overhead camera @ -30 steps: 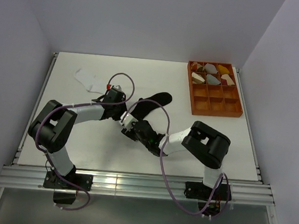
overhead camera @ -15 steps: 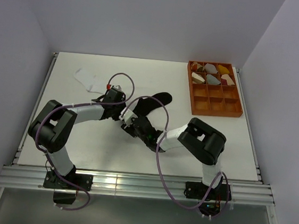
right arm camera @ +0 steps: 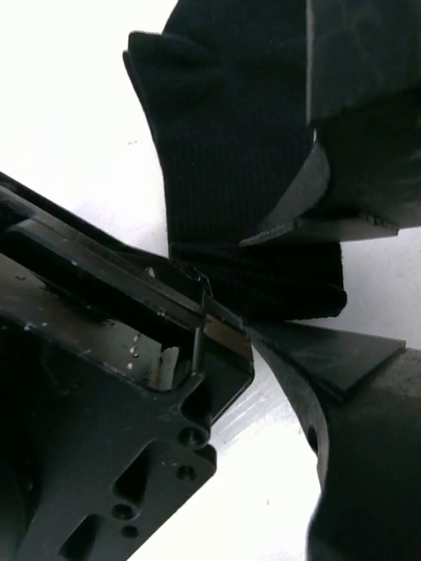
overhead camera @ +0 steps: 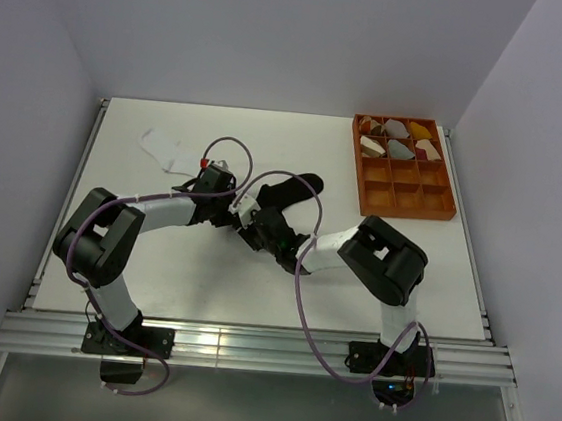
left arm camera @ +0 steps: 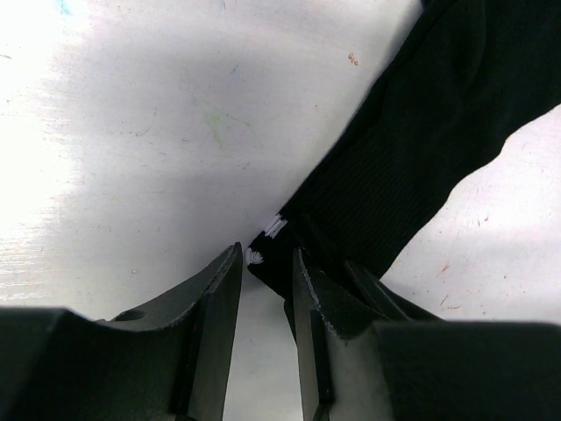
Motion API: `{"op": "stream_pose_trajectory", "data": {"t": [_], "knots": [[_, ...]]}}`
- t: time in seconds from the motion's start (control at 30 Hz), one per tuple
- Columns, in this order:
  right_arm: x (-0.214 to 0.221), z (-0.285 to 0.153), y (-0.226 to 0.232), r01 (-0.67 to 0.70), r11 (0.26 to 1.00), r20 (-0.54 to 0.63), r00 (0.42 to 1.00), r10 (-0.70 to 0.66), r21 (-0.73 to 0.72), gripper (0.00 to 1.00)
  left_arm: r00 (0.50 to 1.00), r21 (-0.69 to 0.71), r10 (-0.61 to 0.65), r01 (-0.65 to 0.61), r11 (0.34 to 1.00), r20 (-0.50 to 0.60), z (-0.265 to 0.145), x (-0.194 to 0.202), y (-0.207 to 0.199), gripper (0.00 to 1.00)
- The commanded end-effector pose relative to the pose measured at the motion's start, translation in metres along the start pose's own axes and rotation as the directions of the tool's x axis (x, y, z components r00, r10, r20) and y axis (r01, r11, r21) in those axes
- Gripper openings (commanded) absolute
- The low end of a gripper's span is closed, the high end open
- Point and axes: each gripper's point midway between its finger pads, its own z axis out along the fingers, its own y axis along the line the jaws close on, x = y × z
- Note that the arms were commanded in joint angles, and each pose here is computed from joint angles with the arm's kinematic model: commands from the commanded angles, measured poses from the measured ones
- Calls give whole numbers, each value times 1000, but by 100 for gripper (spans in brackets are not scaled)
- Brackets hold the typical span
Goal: Roll the socks
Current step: Roll the sock at the center of the board.
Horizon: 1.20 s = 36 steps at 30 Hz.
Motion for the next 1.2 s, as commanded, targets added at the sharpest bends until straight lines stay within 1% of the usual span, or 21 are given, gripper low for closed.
{"op": "stream_pose_trajectory", "data": {"t": [0.0,0.13,0.17,0.23,0.33,0.47,0.5,0.53,0.6,0.63,0.67,0.73,0.8,0.83,0.9,0.93,1.0,1.03,1.1,1.13,1.17], "knots": [[29,-4,9,-10,999,-116,993,4,-51,43,983,-143,31,-57,988,-182,-3,49,45,36],[31,-3,10,-4,998,-133,991,-4,-59,33,982,-138,29,-55,989,-185,-4,49,44,36],[31,-3,12,-5,998,-138,990,-4,-67,28,983,-136,28,-53,989,-182,-5,48,44,36],[31,-3,14,-8,996,-151,989,-5,-85,22,984,-127,22,-45,991,-174,-8,46,42,36],[28,-4,19,-42,991,-166,986,20,-128,8,992,-95,-5,-7,995,-126,-15,37,37,38],[21,-6,24,-122,972,-193,978,83,-202,1,997,-46,-59,57,997,-42,-28,17,34,43],[20,-6,28,-150,960,-210,972,100,-238,0,997,-45,-69,68,997,-32,-31,17,37,45],[21,-6,24,-190,953,-228,964,135,-238,0,996,-17,-91,91,996,11,-38,5,33,46],[21,-5,24,-241,937,-253,951,176,-253,0,993,-5,-113,113,994,40,-44,1,37,48],[20,-7,30,-290,913,-270,939,214,-286,0,988,32,-131,129,991,84,-52,-11,32,48],[22,-6,27,-320,900,-286,929,236,-296,0,985,45,-139,135,990,100,-56,-14,31,49],[17,-7,33,-425,840,-329,889,318,-336,0,977,84,-156,145,986,142,-66,-21,29,50],[15,-6,26,-490,805,-351,858,376,-335,0,970,121,-163,143,982,178,-74,-25,26,51],[9,-9,32,-543,756,-373,830,415,-366,0,968,133,-166,143,981,185,-77,-26,25,51],[7,-7,26,-613,701,-400,783,476,-366,0,966,168,-165,133,977,200,-81,-25,23,51],[3,-10,30,-666,641,-431,741,514,-381,0,963,181,-173,136,974,207,-82,-26,21,52],[3,-7,24,-718,581,-444,695,566,-383,0,964,200,-173,133,971,199,-80,-21,21,52],[2,-7,25,-760,536,-466,649,601,-368,0,964,203,-180,140,969,196,-79,-20,21,52],[4,-8,24,-799,468,-490,601,631,-377,0,964,207,-185,145,967,189,-75,-17,22,52],[2,-9,24,-834,419,-509,551,661,-359,0,965,211,-189,149,966,182,-73,-15,22,52],[8,-11,25,-855,386,-526,517,675,-345,0,965,214,-191,151,965,181,-72,-15,22,53]]}}
